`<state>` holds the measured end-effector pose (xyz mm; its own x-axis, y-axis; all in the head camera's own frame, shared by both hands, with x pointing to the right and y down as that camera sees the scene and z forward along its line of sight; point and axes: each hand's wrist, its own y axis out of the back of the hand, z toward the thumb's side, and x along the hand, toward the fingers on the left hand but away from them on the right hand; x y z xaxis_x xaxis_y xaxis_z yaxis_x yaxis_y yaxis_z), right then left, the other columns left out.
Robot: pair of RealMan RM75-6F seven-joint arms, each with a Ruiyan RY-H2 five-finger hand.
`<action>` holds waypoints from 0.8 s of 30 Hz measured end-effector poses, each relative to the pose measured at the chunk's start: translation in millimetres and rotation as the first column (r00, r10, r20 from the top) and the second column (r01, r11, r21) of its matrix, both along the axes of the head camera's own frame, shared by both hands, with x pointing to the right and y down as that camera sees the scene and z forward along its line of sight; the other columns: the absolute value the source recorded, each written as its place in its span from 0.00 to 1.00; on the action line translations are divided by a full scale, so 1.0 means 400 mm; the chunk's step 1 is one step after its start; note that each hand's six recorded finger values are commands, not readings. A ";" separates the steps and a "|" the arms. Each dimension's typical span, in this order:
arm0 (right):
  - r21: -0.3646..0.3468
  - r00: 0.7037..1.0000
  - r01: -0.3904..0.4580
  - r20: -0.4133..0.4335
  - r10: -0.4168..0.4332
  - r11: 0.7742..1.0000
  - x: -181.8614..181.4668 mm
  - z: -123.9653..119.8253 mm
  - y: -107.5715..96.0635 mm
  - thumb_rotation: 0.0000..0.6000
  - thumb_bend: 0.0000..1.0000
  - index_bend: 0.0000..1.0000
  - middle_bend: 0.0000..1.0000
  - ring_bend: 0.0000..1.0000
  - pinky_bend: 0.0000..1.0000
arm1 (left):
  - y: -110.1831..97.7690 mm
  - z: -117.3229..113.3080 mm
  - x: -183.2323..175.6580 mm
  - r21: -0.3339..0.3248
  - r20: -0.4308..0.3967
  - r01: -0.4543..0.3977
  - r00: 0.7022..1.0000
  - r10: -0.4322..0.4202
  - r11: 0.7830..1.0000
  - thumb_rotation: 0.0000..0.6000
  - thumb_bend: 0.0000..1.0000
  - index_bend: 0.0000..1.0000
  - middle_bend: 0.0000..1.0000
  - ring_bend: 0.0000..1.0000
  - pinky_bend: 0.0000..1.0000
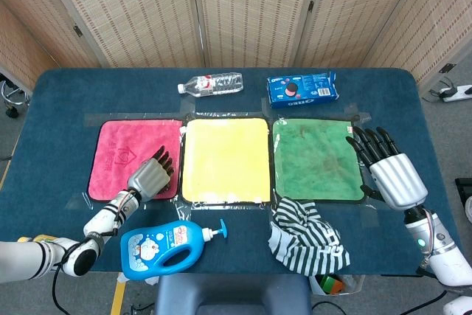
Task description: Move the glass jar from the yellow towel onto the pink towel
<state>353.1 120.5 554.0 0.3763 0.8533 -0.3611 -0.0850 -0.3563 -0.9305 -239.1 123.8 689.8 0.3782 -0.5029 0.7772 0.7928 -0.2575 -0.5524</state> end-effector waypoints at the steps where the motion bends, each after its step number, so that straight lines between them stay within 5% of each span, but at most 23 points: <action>1: 0.000 1.000 -0.001 0.001 0.001 1.000 0.001 -0.001 0.000 1.00 0.16 0.00 0.00 0.00 0.00 | 0.002 -0.007 0.001 -0.002 -0.015 0.010 1.000 -0.010 1.000 0.97 0.83 0.16 0.14 0.07 0.00; 10: 0.001 1.000 -0.008 0.017 0.008 1.000 0.009 -0.006 0.005 1.00 0.16 0.00 0.00 0.00 0.00 | 0.037 -0.056 0.017 -0.022 -0.155 0.063 0.986 -0.066 0.998 0.83 0.42 0.02 0.10 0.04 0.00; 24: 0.003 0.999 -0.018 0.028 0.018 1.000 0.019 -0.012 0.006 1.00 0.16 0.00 0.00 0.00 0.00 | 0.042 0.007 0.033 -0.004 -0.259 0.170 0.952 -0.165 0.985 0.71 0.37 0.00 0.00 0.00 0.00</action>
